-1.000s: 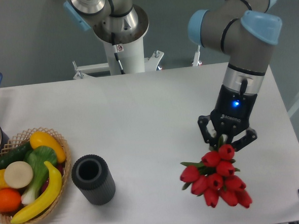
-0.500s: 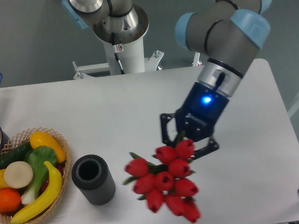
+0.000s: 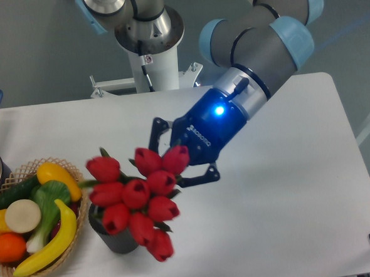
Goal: Insert the flowers into the vase
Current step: 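Carry the red tulips toward the dark grey vase and lower stems in, then lower the tulip stems deeper into the vase and open the gripper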
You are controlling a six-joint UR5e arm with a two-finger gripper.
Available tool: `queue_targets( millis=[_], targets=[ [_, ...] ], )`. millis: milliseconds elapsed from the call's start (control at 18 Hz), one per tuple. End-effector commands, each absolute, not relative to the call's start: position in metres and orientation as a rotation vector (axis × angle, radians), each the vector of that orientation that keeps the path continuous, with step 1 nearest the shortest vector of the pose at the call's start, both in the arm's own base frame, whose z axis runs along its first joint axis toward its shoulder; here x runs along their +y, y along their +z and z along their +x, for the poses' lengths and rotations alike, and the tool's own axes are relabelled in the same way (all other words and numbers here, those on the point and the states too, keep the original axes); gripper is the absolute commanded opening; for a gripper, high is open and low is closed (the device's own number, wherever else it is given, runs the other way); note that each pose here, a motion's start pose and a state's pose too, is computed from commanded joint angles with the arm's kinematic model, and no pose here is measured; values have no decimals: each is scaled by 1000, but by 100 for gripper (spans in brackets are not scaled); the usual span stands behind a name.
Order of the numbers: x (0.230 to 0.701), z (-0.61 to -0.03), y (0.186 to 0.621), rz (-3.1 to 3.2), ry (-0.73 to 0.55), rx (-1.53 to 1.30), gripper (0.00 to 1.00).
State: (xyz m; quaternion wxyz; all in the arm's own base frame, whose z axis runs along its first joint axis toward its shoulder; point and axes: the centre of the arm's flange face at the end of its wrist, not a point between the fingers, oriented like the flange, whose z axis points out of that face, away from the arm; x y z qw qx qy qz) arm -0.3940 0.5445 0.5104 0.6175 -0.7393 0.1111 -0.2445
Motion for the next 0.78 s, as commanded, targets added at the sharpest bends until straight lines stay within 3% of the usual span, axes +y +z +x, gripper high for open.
queue_targets(
  millis=[333,778],
  targets=[
    [554,-380,489,-1657,-635,275,6],
    [555,-372,454,-1651,-631,303,6]
  ],
)
